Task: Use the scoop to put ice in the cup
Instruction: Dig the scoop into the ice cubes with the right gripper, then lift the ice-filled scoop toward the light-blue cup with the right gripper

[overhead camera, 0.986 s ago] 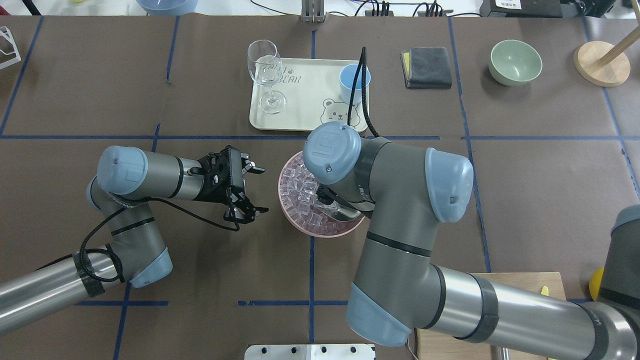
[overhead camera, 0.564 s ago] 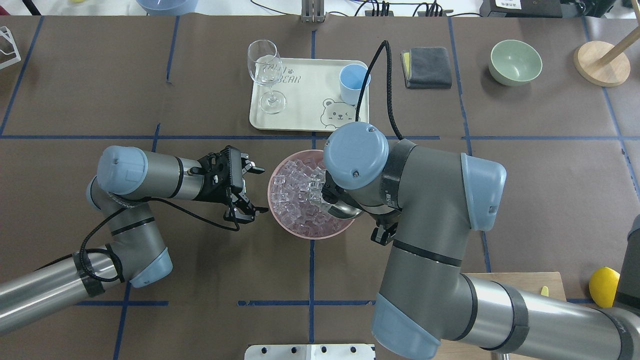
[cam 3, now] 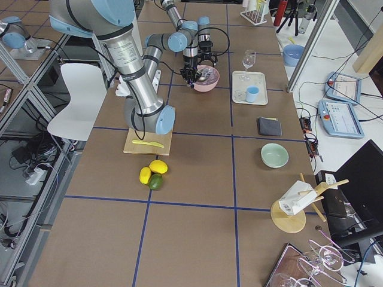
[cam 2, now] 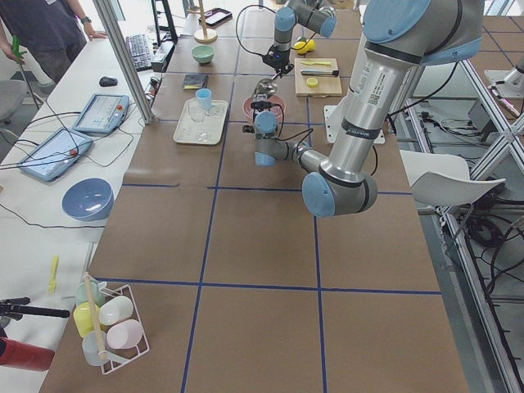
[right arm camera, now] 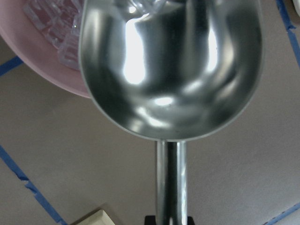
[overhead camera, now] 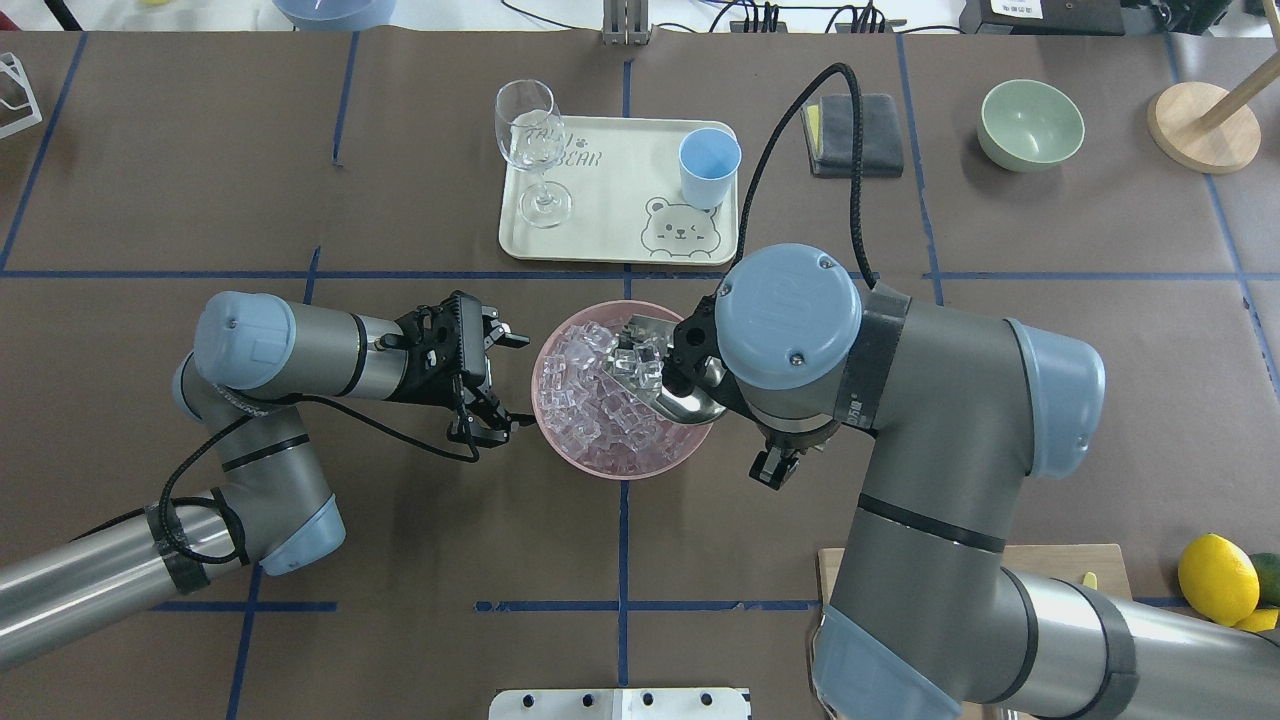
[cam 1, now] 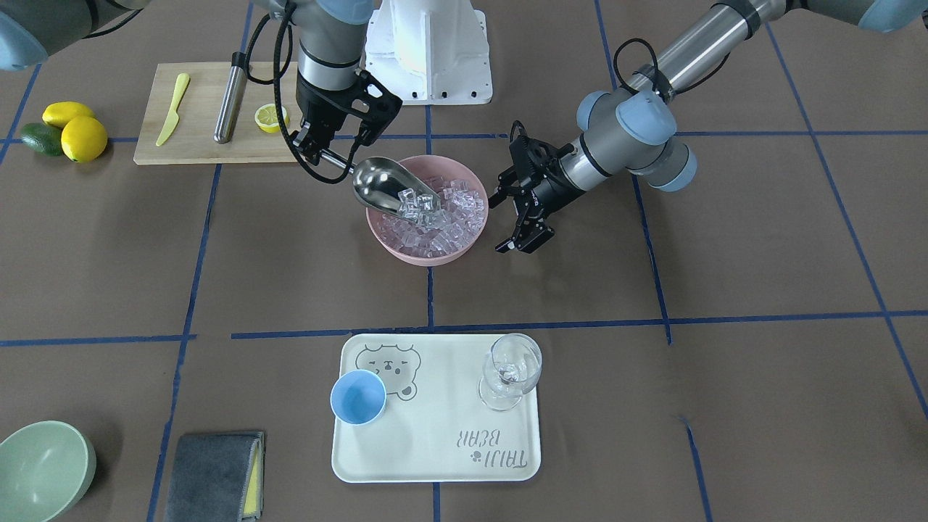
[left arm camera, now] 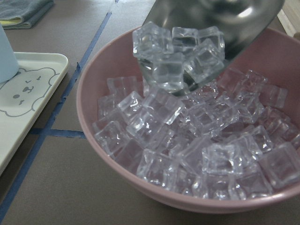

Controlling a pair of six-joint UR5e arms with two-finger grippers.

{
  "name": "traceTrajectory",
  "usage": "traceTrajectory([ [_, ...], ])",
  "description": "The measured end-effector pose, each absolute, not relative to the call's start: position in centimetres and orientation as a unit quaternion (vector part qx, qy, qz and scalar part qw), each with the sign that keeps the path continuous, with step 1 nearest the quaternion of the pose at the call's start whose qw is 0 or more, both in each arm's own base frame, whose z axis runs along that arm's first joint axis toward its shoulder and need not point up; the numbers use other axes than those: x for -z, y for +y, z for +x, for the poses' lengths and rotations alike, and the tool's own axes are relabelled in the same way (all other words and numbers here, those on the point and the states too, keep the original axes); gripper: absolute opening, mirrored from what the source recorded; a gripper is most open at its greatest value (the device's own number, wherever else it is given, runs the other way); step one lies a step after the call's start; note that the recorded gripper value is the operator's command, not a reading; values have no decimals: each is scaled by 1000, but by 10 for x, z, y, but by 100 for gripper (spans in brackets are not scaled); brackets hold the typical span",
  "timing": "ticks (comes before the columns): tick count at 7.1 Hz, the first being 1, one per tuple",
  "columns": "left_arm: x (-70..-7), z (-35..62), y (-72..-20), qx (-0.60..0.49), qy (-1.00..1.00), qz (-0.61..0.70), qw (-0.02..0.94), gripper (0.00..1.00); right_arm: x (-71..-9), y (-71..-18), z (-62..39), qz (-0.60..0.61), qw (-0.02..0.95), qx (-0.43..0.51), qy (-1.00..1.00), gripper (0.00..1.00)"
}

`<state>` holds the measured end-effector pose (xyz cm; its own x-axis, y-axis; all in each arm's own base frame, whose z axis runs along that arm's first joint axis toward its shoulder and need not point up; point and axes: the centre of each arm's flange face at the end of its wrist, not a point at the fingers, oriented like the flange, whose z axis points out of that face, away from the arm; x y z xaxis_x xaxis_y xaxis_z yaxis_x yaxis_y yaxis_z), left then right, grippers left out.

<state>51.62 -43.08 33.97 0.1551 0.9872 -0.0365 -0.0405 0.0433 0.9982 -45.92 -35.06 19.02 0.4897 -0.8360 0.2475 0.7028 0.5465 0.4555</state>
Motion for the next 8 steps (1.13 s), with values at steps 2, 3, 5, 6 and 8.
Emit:
traceTrajectory([
  [2,-340,516,-431,-460,459,516,558,100,-173,-345,-440,157,869,394,-255,0],
  [3,-339,516,-431,-460,459,517,558,100,-168,-345,-434,154,880,360,-267,0],
  [5,-339,515,-431,-460,458,517,558,100,-162,-362,-416,132,900,285,-302,0],
  [6,-339,515,-431,-460,458,517,558,100,-163,-381,-403,114,907,255,-316,0],
  [8,-339,515,-431,-460,458,517,558,100,-176,-431,-385,77,920,212,-320,0],
])
